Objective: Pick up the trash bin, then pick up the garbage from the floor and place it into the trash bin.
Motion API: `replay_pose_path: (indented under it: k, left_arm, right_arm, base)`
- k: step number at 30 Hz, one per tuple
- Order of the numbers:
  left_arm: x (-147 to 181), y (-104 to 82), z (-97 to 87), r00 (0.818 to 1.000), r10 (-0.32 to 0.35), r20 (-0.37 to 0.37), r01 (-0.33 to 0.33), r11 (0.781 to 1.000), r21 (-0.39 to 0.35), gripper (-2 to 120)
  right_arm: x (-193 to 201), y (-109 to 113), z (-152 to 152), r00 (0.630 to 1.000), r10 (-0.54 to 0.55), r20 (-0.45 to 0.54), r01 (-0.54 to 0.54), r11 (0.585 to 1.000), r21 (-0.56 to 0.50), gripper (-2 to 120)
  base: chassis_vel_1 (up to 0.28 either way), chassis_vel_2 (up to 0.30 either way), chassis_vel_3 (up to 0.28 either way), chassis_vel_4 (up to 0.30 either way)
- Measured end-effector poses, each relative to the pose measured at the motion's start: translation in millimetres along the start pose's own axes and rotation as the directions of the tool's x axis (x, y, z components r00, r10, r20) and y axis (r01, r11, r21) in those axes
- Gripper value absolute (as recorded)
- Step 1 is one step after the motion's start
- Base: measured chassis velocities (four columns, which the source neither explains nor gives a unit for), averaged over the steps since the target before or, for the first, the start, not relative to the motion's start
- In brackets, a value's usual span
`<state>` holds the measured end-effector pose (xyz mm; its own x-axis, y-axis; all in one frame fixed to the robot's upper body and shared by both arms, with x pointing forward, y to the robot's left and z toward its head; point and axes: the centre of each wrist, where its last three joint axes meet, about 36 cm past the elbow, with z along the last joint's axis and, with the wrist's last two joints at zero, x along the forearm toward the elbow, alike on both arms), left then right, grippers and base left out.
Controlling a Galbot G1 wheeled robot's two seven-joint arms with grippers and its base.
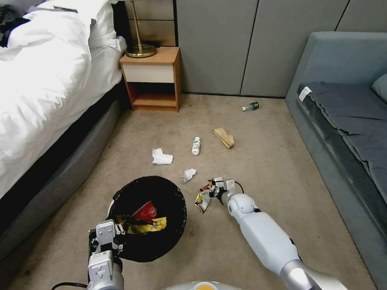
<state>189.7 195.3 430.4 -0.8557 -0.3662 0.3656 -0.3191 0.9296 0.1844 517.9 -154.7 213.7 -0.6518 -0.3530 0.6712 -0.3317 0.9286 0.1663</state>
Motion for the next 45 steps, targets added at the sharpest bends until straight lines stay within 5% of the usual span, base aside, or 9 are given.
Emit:
replay_pose_path:
  k: [23, 45]
  left_arm:
    - [2.5, -0.5, 2.0, 1.0, -0.002, -0.002, 0.002, 1.0, -0.005, 2]
    - [6.7, -2.0, 0.7, 1.0, -0.001, 0.004, 0.001, 1.0, -0.007, 2]
  right_arm:
    - [-20.7, -13.4, 11.3, 0.997, 0.075, -0.036, -0.074, 0.997, 0.031, 96]
    - [-29.8, -14.7, 15.0, 0.998, 0.054, -0.023, -0.053, 0.997, 0.047, 25]
  base:
    - [0.0, 0.0, 0.0, 0.0]
    - [0.0, 0.0, 0.0, 0.0]
